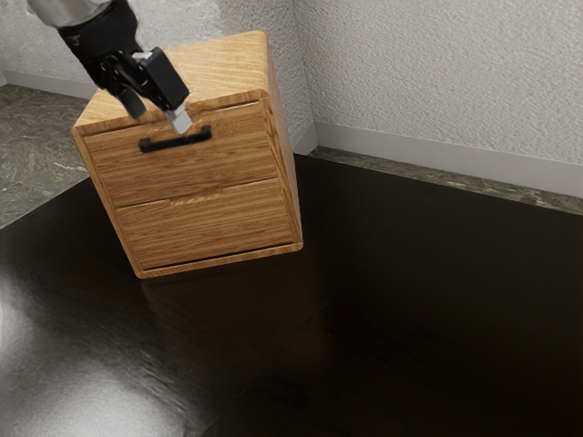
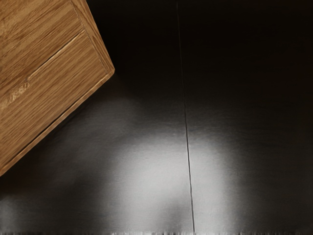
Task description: Pull the drawer handle with one arm to open the drawer
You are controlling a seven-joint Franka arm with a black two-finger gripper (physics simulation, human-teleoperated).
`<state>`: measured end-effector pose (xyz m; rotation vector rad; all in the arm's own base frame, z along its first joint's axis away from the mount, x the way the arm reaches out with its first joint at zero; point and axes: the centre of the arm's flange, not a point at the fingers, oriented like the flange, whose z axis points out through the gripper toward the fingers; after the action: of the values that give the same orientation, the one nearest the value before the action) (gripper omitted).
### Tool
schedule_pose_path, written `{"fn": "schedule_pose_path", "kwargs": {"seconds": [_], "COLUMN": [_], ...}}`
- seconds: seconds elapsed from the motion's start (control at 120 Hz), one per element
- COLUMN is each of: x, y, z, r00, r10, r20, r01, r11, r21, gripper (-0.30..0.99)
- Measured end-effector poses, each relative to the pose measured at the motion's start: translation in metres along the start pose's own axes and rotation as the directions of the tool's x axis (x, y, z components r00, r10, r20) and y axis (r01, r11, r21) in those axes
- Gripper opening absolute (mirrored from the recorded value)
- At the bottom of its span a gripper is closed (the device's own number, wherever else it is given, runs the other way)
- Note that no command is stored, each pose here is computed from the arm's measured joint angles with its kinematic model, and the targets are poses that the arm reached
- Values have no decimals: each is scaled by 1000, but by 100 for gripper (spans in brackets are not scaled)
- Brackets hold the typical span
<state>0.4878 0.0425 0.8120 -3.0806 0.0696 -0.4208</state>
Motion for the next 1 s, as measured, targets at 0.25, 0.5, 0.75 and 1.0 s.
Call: {"fn": "schedule_pose_path", "kwargs": {"seconds": [0.25, 0.5, 0.75, 1.0], "x": [-13, -111, -91, -78], "y": [-24, -18, -16, -47], "z": [8, 29, 38, 32], "r00": [997, 993, 982, 953], "r10": [-17, 31, 180, 293], "r20": [80, 117, 64, 74], "r01": [20, -21, -175, -294], "r11": [999, 996, 982, 956], "r21": [-32, -85, -77, 2], "gripper": [69, 69, 69, 69]}}
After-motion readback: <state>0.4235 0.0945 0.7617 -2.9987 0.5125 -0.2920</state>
